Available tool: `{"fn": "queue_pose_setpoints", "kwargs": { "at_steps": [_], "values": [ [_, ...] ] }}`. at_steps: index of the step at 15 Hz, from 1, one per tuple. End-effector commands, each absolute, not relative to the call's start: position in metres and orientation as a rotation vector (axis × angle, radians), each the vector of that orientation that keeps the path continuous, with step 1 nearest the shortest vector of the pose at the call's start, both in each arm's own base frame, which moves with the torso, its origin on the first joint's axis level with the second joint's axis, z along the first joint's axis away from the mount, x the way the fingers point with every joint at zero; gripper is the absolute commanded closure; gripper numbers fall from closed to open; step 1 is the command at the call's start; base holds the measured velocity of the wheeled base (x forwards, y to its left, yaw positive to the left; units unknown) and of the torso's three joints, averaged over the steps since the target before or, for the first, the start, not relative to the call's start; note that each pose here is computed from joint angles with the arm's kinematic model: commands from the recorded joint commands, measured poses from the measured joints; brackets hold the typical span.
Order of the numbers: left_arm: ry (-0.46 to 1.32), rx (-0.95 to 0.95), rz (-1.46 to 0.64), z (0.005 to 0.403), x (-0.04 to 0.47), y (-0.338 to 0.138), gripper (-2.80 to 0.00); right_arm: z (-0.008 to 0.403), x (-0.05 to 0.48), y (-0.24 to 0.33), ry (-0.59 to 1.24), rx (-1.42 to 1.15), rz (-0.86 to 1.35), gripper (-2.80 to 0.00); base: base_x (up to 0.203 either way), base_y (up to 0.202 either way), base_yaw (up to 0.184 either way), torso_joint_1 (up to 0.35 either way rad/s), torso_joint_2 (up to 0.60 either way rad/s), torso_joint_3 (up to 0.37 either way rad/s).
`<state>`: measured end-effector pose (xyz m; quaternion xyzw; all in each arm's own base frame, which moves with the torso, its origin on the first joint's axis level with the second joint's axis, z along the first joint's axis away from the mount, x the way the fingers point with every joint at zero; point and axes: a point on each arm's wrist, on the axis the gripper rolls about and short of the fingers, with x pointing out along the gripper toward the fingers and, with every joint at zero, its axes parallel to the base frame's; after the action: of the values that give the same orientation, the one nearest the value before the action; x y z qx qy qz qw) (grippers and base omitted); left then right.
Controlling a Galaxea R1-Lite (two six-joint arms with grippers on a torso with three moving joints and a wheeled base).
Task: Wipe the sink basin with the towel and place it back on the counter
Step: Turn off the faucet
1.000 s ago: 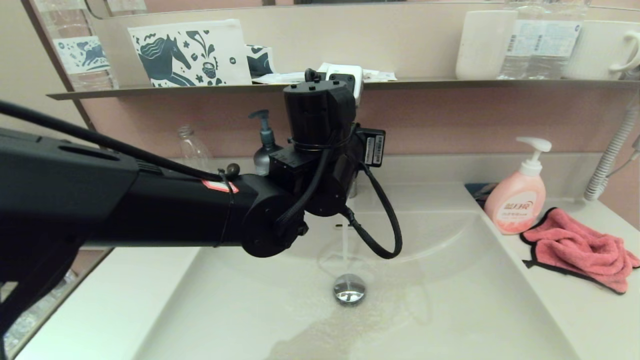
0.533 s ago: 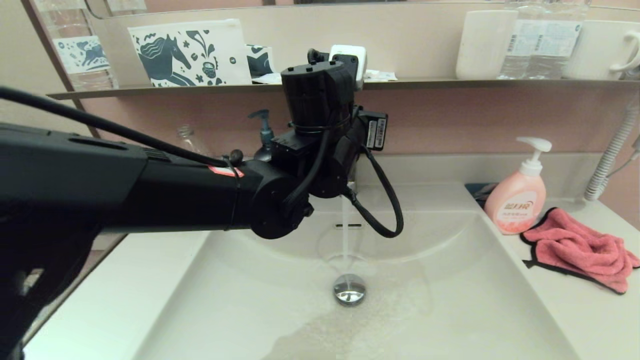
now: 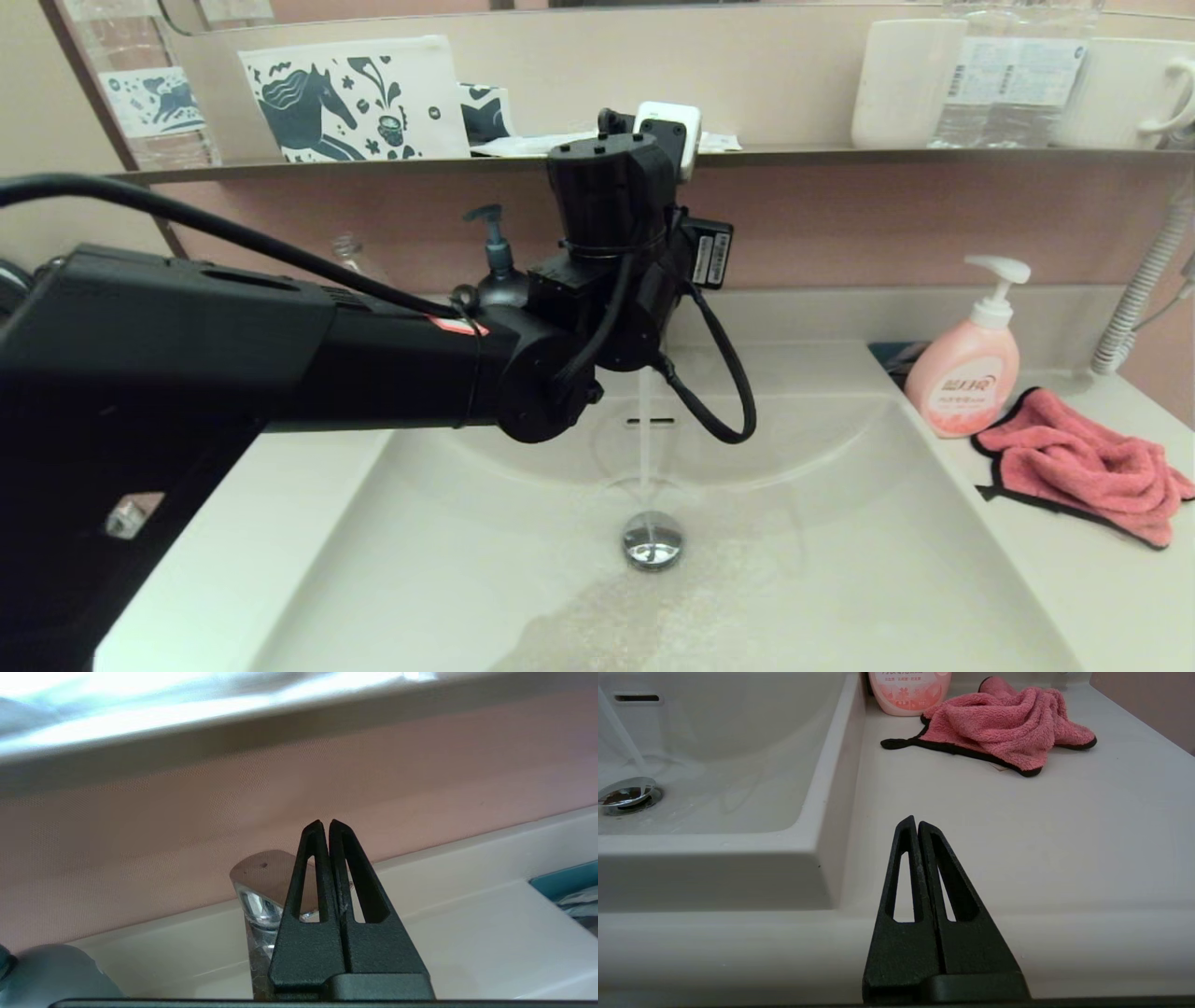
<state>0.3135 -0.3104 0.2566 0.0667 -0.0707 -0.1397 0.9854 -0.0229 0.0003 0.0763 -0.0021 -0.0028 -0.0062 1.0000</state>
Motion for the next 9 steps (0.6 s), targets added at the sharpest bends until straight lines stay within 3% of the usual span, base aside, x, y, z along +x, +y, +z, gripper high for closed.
{"fn": "queue_pose_setpoints", "kwargs": {
  "at_steps": [1,9],
  "values": [
    [-0.131,0.144,-0.275,0.25,0.317,-0.312,0.0,0.076,-0.023,0.0,-0.005,-0.005,-0.012,0.0,0.0,0.0,0.0,0.0,0.0,0.0],
    [-0.035,0.214,-0.304,0.201,0.308,-0.316,0.0,0.076,-0.023,0.0,-0.005,-0.005,-0.012,0.0,0.0,0.0,0.0,0.0,0.0,0.0]
  ]
}}
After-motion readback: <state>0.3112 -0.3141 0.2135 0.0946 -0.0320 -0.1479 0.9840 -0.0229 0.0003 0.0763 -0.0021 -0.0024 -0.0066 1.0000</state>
